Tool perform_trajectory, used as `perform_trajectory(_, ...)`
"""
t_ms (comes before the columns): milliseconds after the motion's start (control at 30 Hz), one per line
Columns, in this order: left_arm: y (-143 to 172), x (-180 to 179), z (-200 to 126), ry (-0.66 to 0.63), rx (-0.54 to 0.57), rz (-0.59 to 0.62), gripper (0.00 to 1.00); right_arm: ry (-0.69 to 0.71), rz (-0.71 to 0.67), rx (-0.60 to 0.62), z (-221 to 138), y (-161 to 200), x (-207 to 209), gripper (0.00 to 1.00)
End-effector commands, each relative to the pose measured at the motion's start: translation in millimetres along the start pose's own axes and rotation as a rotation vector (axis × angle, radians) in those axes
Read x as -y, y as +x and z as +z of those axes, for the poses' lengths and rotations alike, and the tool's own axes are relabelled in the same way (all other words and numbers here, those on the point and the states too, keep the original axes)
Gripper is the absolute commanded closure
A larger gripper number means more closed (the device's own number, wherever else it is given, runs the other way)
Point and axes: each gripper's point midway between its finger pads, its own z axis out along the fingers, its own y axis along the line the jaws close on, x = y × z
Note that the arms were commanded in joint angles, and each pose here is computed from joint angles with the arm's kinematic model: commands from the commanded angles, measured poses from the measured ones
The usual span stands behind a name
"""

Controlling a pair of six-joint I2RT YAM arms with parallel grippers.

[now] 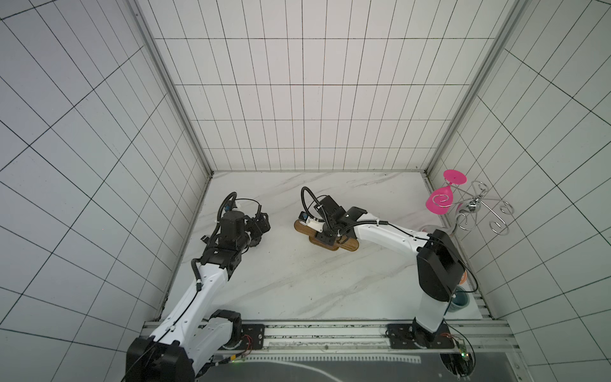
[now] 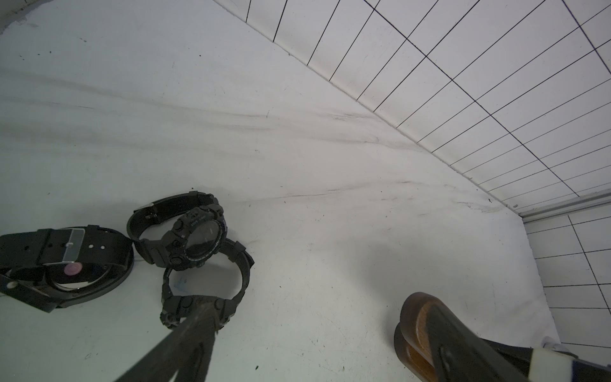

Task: Place watch on stand
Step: Place the stand at the center of the board.

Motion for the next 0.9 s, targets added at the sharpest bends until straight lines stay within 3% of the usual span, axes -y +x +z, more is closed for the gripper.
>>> perform_trajectory(0,-10.2,4.9,-2.9,0.010,0.026,-0.013,0.03,-0.014,-0.030,-0.046,11.2,16.9,-10.5,0.68)
perform_trajectory(133,-9.7,6.7,-2.0,0.023,0.026,-0.007,0.03,-0.018,-0.028,-0.074,17.4,23.8,-13.2,0.66)
perform_trajectory(200,-7.9,8.2,-0.8,0.039,0.025,-0.007,0.03,-0.017,-0.023,-0.075,17.0,24.4,-12.9,0.61)
perform_trajectory(367,-4.3,17.5,4.2,0.095,0.010,-0.015,0.02,-0.022,0.012,-0.040,8.5,22.1,-11.7,0.31)
perform_trajectory(467,-4.7,19.8,7.5,0.099,-0.001,-0.014,0.03,-0.011,0.048,-0.056,7.8,29.1,-8.6,0.19)
perform_trajectory(667,8.0,37.2,19.2,0.128,-0.065,0.017,0.03,0.043,0.160,-0.057,-12.1,41.7,-4.1,0.04)
perform_trajectory(867,31.7,61.7,36.3,0.159,-0.162,0.081,0.03,0.119,0.315,-0.121,-33.9,80.0,-4.7,0.00)
